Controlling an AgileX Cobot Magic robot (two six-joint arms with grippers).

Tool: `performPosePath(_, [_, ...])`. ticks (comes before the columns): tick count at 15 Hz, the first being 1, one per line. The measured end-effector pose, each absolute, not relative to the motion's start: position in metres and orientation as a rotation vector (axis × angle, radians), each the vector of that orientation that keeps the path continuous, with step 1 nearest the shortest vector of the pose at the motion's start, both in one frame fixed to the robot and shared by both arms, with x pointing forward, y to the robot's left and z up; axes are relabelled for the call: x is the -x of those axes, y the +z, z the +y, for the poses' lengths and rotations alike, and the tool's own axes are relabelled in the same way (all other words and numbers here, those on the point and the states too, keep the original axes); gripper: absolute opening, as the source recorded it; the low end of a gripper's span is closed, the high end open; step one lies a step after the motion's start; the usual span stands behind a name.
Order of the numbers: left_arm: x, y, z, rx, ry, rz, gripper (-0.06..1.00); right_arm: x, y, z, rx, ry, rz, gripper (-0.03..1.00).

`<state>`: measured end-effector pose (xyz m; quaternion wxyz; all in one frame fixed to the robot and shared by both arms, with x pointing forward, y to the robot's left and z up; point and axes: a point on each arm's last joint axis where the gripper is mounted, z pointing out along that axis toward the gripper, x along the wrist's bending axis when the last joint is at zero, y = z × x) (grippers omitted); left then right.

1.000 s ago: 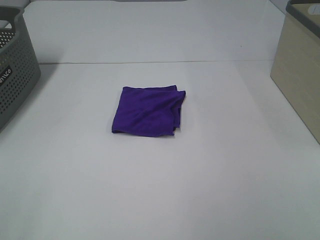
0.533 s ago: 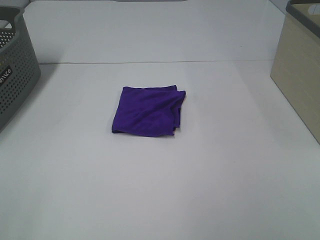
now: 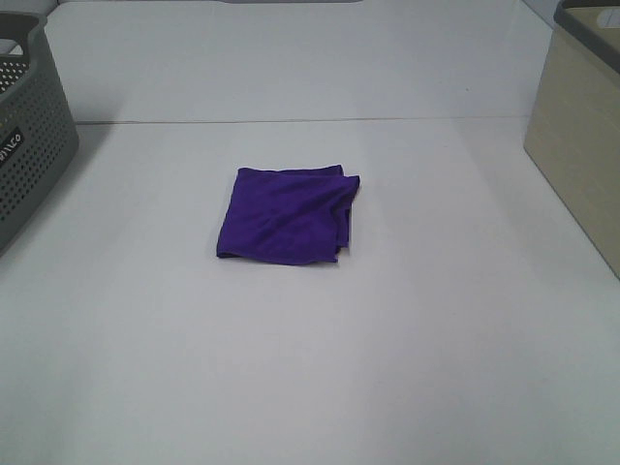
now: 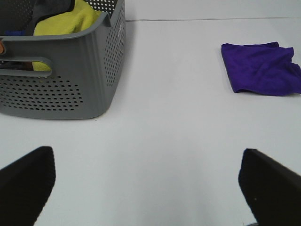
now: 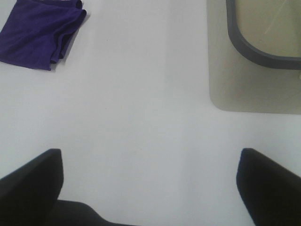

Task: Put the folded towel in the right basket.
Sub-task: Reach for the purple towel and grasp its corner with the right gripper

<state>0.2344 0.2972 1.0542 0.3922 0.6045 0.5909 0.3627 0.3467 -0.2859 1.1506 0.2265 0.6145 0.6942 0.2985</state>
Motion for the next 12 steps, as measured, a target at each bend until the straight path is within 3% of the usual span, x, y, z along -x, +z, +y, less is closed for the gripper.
performPosePath(3, [-0.234, 1.054, 0.297, -1.535, 0.921, 1.5, 0.99, -0.404, 1.163, -0.282, -1.794, 0.766, 2.015, 0.96])
performPosePath(7, [-0.234, 1.054, 0.297, -1.535, 0.921, 1.5, 0.99, -0.471, 1.136, -0.263, -1.939, 0.969, 2.124, 0.96])
performPosePath(12, [-0.234, 1.054, 0.297, -1.535, 0.921, 1.5, 0.99, -0.581, 1.041, -0.207, -2.03, 0.938, 2.274, 0.96])
